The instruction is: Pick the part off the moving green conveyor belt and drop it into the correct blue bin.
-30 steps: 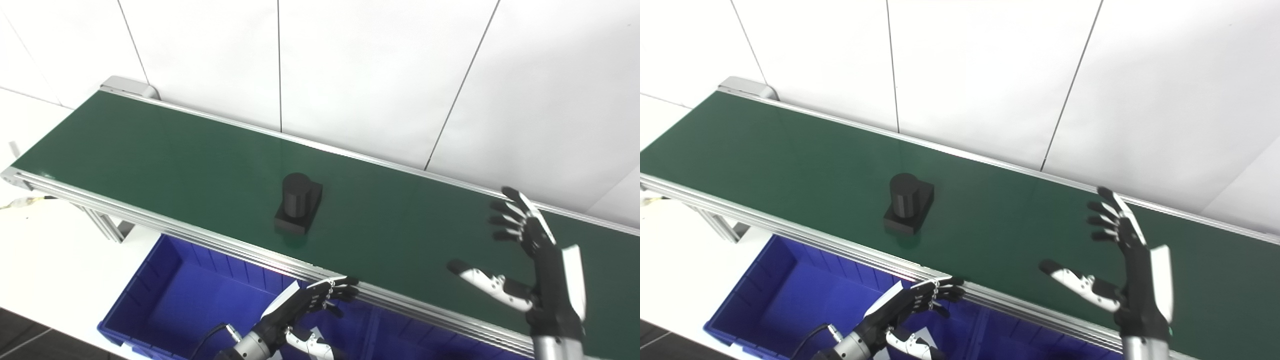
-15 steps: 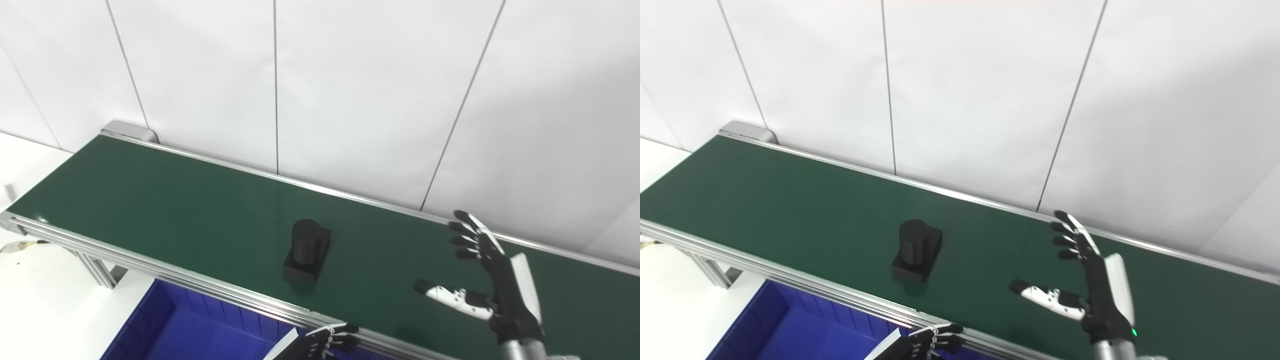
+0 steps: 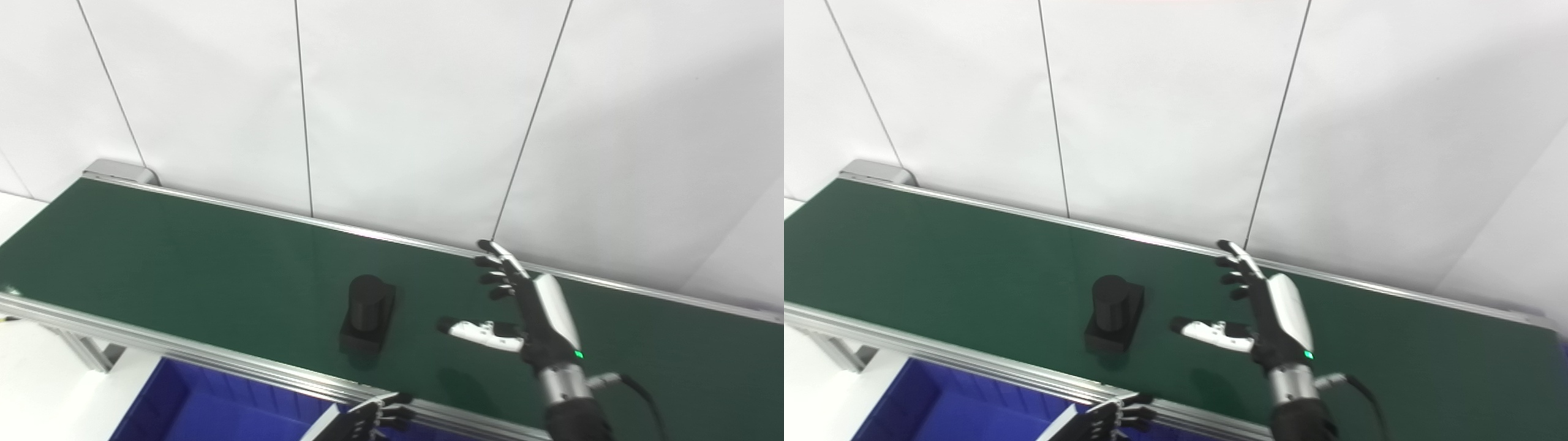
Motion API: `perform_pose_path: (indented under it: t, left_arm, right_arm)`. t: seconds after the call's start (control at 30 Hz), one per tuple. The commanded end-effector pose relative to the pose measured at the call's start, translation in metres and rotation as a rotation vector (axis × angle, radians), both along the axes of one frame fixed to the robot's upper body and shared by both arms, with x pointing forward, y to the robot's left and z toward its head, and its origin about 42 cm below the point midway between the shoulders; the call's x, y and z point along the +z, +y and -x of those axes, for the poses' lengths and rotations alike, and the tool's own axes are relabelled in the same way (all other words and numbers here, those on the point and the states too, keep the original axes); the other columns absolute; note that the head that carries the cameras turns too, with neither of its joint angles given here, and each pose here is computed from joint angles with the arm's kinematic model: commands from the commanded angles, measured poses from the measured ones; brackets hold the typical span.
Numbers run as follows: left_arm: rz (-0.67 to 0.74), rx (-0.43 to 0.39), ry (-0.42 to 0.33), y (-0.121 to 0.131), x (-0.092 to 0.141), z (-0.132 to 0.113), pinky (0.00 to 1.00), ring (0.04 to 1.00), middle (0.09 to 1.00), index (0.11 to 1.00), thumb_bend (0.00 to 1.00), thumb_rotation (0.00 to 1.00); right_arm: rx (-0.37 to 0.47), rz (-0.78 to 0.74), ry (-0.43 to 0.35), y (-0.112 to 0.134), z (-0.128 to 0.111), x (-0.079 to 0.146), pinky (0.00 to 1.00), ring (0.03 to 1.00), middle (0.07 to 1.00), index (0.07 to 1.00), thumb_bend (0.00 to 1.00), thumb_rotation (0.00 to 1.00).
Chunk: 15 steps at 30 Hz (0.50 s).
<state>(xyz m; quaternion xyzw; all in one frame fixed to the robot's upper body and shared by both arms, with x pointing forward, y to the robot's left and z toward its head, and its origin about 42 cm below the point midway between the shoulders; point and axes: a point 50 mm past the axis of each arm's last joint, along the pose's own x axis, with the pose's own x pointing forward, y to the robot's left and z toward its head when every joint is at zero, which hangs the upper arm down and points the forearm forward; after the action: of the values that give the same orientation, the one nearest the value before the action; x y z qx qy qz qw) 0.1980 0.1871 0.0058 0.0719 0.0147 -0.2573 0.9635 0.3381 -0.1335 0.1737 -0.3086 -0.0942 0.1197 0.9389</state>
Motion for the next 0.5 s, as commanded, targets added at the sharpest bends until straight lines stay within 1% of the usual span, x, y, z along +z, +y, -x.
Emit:
perform_pose_path:
  t: [0.0,0.1,0.17,0.2,0.3,0.4,0.47]
  left_arm:
    - [0.037,-0.005,-0.07,0.003,0.013,-0.004,0.6,0.757,0.842,0.864,1.0,0.29]
    - [0.067,-0.012,-0.065,0.005,0.015,-0.004,0.62,0.75,0.839,0.868,1.0,0.28]
    - [0.089,-0.015,-0.062,0.007,0.016,-0.004,0.62,0.74,0.836,0.87,1.0,0.26]
    - [0.107,-0.014,-0.059,0.008,0.017,-0.004,0.62,0.739,0.835,0.871,1.0,0.26]
    - [0.128,-0.011,-0.061,0.01,0.019,-0.002,0.62,0.724,0.822,0.869,1.0,0.24]
    - [0.146,-0.019,-0.067,0.013,0.022,0.002,0.64,0.733,0.828,0.879,1.0,0.23]
    - [0.149,-0.023,-0.073,0.015,0.024,0.005,0.63,0.734,0.829,0.885,1.0,0.24]
  right_arm:
    - [0.015,-0.012,-0.045,0.011,-0.011,0.017,0.61,0.726,0.816,0.905,0.85,0.41]
    - [0.025,-0.011,-0.027,0.02,-0.017,0.014,0.55,0.722,0.827,0.908,0.86,0.41]
    - [0.031,-0.006,-0.023,0.024,-0.02,0.013,0.54,0.725,0.832,0.909,0.86,0.42]
    - [0.032,0.003,-0.024,0.026,-0.022,0.011,0.54,0.725,0.833,0.909,0.87,0.42]
    - [0.035,0.029,-0.02,0.033,-0.026,0.007,0.61,0.727,0.828,0.9,0.88,0.46]
    - [0.045,0.043,0.001,0.042,-0.03,0.003,0.61,0.73,0.824,0.901,0.89,0.45]
    - [0.058,0.052,0.007,0.047,-0.032,0.0,0.6,0.724,0.822,0.899,0.89,0.46]
